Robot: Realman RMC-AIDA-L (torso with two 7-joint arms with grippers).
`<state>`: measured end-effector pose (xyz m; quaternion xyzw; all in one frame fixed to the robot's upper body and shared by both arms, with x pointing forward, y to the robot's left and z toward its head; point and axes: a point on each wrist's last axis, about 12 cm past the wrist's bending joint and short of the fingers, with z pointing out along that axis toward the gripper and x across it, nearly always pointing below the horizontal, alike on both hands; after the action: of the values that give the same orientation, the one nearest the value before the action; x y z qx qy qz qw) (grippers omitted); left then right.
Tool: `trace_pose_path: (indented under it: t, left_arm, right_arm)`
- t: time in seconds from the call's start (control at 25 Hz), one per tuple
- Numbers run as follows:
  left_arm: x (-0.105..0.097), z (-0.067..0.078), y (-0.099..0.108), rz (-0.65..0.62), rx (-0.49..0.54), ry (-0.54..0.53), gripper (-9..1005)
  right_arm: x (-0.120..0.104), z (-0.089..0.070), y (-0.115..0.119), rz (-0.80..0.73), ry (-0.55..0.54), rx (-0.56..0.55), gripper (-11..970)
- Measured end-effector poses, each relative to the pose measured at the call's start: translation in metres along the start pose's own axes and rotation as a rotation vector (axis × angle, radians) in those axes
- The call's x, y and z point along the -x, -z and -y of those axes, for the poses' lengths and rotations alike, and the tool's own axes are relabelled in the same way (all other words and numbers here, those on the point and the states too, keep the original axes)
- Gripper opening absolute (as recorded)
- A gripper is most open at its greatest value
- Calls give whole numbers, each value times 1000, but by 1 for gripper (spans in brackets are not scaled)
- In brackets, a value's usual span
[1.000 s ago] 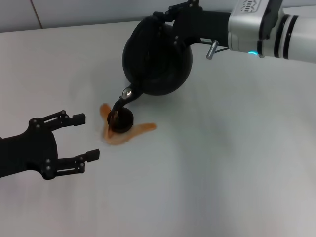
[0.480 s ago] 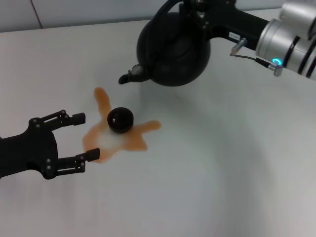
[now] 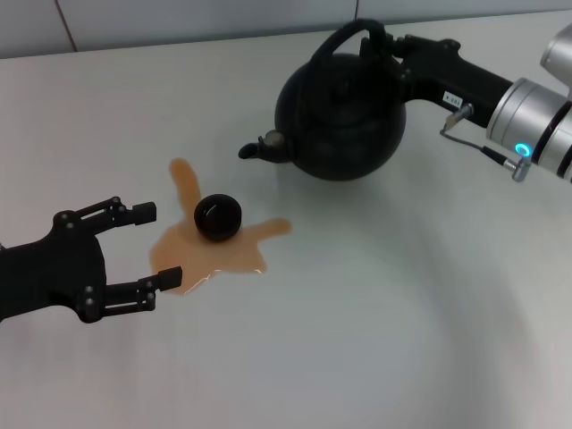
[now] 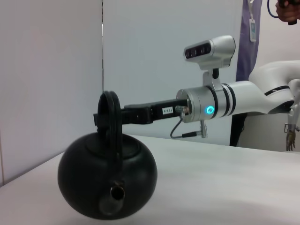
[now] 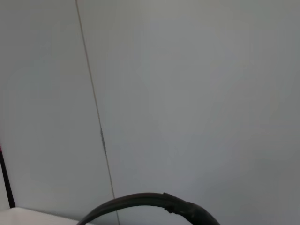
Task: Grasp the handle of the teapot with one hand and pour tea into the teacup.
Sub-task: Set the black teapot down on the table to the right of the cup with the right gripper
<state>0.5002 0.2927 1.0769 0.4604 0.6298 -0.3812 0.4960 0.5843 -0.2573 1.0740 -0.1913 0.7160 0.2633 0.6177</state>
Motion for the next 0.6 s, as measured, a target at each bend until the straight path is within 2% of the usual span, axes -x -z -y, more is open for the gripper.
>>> trace_pose_path:
  t: [0.32, 0.6]
  left_arm:
    - [0, 1, 1, 1, 0, -3, 848]
    - [0, 1, 2, 0, 1, -3, 846]
  right_arm:
    - [-20, 3, 10, -52, -58, -50, 164]
    - [-27, 9, 17, -61, -81, -90, 163]
